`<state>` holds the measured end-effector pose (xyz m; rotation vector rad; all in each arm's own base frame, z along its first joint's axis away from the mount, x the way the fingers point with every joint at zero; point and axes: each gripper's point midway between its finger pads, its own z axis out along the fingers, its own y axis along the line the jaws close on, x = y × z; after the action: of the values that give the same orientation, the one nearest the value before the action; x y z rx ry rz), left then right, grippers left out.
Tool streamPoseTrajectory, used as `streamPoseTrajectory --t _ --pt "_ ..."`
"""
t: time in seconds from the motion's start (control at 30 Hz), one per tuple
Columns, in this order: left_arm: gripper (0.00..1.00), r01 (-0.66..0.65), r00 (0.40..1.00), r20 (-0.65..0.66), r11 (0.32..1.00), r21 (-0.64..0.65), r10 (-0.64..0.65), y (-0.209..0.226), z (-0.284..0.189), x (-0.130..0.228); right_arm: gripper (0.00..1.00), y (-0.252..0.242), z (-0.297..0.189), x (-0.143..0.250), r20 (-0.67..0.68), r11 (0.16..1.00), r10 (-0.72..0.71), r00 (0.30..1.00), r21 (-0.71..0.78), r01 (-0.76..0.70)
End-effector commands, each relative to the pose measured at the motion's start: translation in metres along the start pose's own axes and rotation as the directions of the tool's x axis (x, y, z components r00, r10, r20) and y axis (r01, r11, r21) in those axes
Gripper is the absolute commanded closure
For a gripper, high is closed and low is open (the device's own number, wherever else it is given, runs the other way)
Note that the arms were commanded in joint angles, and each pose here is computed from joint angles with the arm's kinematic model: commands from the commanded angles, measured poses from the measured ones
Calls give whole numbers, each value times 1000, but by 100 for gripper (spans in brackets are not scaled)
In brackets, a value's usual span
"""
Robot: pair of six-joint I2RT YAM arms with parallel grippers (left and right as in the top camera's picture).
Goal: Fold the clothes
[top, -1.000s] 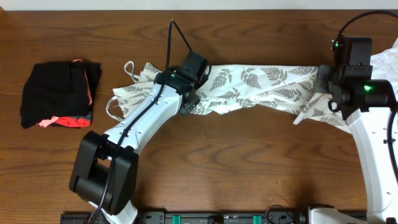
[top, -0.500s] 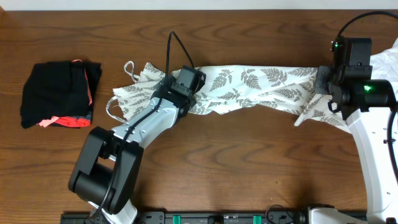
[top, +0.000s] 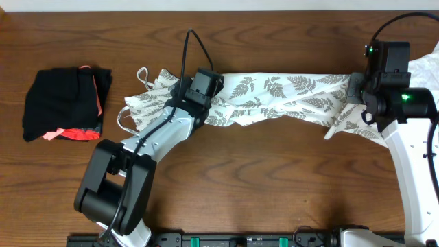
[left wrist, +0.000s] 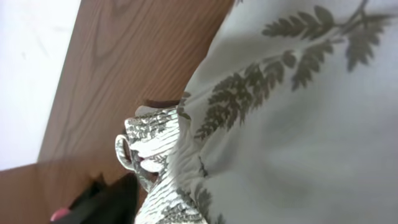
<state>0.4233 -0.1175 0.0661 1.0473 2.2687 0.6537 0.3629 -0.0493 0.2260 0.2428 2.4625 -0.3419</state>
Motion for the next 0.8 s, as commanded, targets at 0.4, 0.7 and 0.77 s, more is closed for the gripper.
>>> streamPoseTrajectory --t 0.4,0.7,0.77 --pt "94 16 999 34 1000 -1 -16 7 -5 -8 99 -5 -1 -2 8 1000 11 1000 14 -11" --pt "94 41 997 64 998 -38 -38 23 -16 -16 99 -5 -1 -2 8 1000 11 1000 14 -11" --pt "94 62 996 64 994 -87 -57 38 -23 -17 99 -5 -1 -2 8 1000 11 1000 15 -11"
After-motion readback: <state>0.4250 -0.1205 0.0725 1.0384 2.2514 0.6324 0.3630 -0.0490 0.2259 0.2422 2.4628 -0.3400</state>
